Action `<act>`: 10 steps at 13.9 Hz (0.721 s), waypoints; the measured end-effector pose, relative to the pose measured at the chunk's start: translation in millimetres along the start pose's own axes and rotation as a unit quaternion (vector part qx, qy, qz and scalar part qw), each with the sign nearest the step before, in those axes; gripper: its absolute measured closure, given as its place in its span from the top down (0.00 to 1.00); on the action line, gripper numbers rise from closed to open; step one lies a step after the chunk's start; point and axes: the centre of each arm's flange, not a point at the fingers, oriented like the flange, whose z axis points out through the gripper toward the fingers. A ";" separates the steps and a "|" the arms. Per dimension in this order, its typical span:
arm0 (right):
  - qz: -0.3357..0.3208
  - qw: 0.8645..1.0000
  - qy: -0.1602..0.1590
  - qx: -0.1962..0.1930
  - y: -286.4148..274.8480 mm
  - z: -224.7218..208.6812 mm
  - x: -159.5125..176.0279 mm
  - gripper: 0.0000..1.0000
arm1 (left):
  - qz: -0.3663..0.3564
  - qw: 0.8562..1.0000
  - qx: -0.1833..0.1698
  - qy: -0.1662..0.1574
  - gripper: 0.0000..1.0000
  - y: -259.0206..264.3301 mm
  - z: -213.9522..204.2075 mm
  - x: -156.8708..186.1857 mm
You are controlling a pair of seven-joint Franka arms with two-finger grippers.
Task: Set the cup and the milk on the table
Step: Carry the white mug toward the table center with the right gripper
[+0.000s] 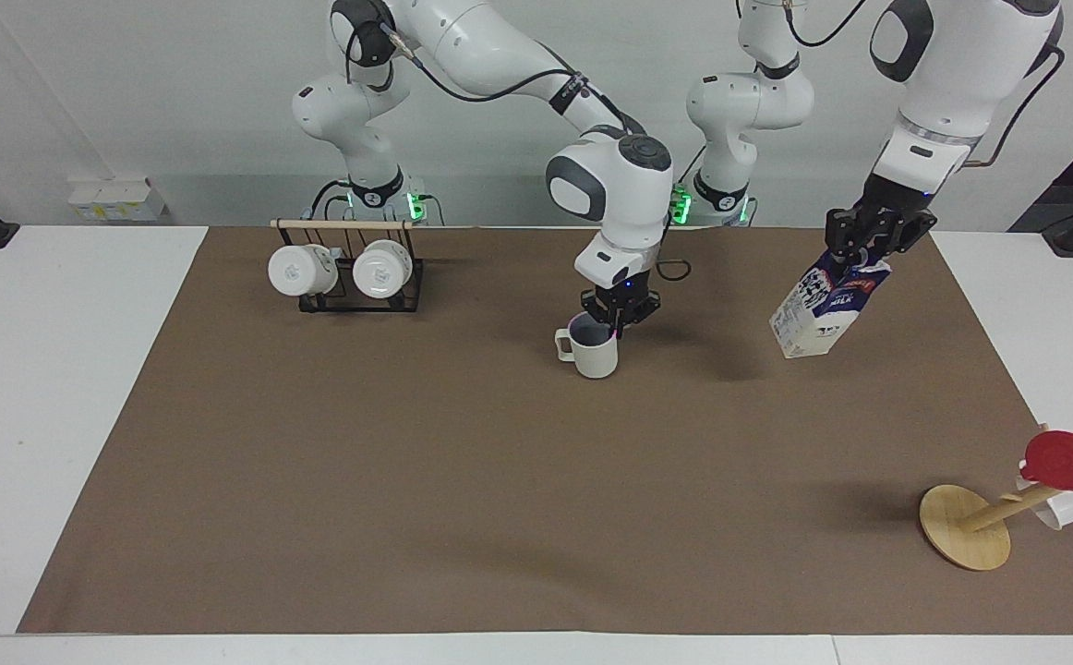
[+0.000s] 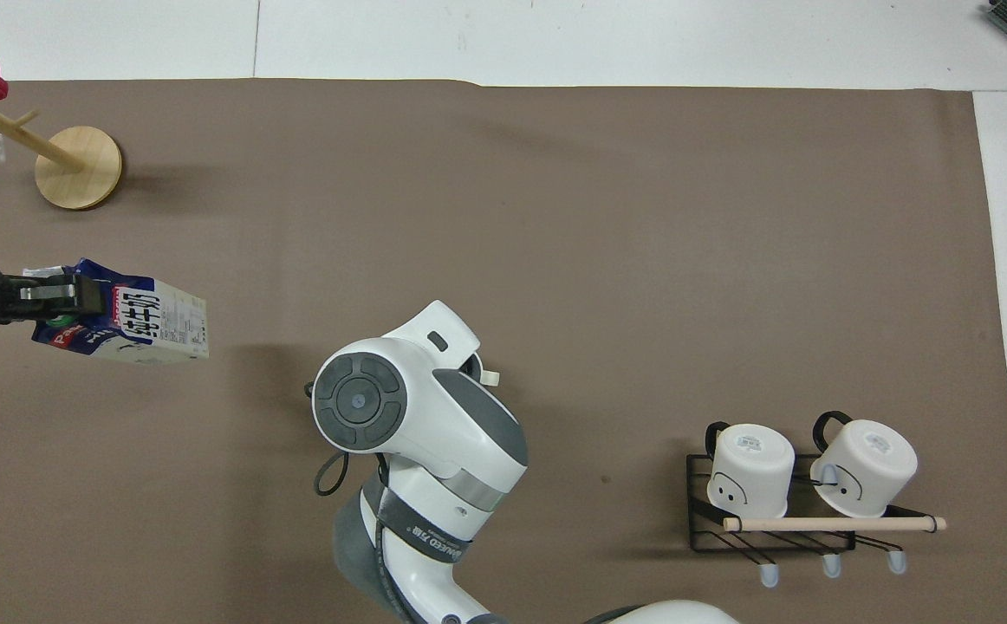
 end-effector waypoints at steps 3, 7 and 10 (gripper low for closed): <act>0.001 1.000 0.001 0.000 0.7 -0.5 1.2 0.30 | -0.001 1.000 -0.001 -0.001 0.41 7.4 0.3 -1.0; 0.011 1.000 0.017 0.011 7.3 -23.1 14.7 0.75 | -0.007 1.000 -0.003 -0.001 0.41 23.6 0.8 -3.6; 0.041 0.998 0.034 0.017 53.0 -76.9 45.6 1.00 | -0.011 1.000 -0.006 -0.003 0.41 43.5 1.4 -7.5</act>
